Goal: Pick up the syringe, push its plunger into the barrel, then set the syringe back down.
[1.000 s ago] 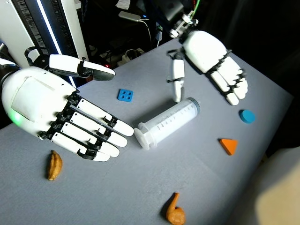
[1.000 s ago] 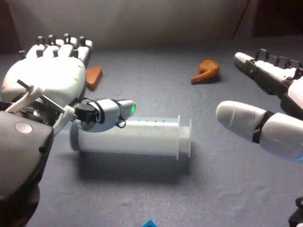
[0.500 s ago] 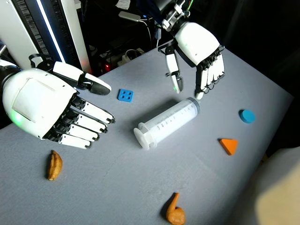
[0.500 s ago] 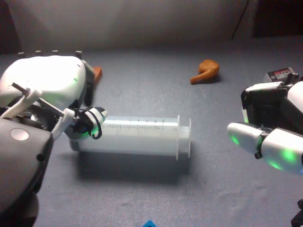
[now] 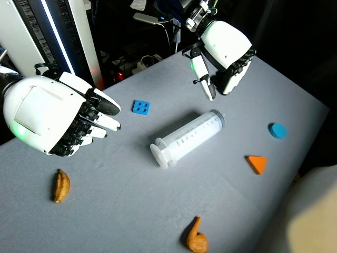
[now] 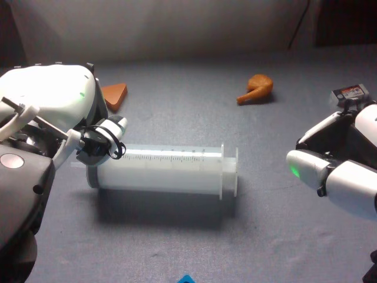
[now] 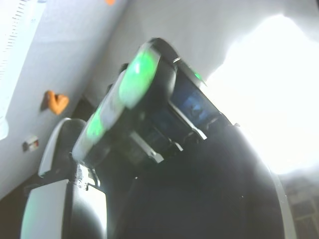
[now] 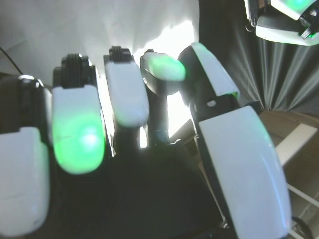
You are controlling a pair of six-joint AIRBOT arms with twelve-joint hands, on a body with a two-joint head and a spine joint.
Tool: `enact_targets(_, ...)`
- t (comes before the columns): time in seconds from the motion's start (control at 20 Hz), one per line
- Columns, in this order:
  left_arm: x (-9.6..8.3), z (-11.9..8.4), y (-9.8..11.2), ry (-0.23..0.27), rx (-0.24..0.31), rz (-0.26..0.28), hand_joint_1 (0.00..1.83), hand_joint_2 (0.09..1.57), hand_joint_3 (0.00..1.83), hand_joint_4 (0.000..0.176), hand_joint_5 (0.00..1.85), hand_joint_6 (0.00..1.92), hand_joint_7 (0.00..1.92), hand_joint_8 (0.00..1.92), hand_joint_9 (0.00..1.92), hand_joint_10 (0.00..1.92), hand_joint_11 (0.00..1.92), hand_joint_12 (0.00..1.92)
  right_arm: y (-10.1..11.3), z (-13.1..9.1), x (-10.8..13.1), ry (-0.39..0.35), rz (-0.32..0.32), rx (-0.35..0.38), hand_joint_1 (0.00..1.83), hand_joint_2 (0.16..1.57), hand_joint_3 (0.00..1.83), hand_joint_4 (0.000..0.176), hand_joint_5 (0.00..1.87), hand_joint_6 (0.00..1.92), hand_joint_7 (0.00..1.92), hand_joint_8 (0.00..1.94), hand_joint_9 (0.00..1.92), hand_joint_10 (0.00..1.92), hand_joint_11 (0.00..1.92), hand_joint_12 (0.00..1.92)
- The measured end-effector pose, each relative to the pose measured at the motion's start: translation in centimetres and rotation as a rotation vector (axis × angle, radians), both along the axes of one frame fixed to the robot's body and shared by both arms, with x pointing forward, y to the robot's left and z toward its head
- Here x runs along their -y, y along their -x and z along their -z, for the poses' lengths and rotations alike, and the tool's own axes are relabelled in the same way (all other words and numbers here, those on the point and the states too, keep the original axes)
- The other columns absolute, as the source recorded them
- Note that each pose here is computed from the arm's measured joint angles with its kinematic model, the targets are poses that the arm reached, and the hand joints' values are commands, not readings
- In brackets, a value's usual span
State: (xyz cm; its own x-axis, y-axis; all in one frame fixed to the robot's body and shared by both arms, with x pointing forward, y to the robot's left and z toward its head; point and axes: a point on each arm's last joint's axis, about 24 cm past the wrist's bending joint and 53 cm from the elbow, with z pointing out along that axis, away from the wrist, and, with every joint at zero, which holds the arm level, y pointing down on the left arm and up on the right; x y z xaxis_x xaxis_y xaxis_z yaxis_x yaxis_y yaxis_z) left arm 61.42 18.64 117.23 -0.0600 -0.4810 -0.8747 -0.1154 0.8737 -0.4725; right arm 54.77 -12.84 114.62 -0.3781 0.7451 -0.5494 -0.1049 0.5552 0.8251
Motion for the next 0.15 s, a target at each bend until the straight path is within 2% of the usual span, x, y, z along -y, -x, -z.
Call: enact_targets(0.15,-0.03,-0.01,0.00,0.000,0.000,-0.001,0.64,1.36,0.00,0.176,1.36,1.92,1.40,1.92,1.47,1.92,1.50,1.92,-0.04,-0.24,0.05,-0.011,-0.001,0.002,0.57,1.48,0.00,0.176,1.31,1.92,1.49,1.94,1.67,1.92,1.87,1.92)
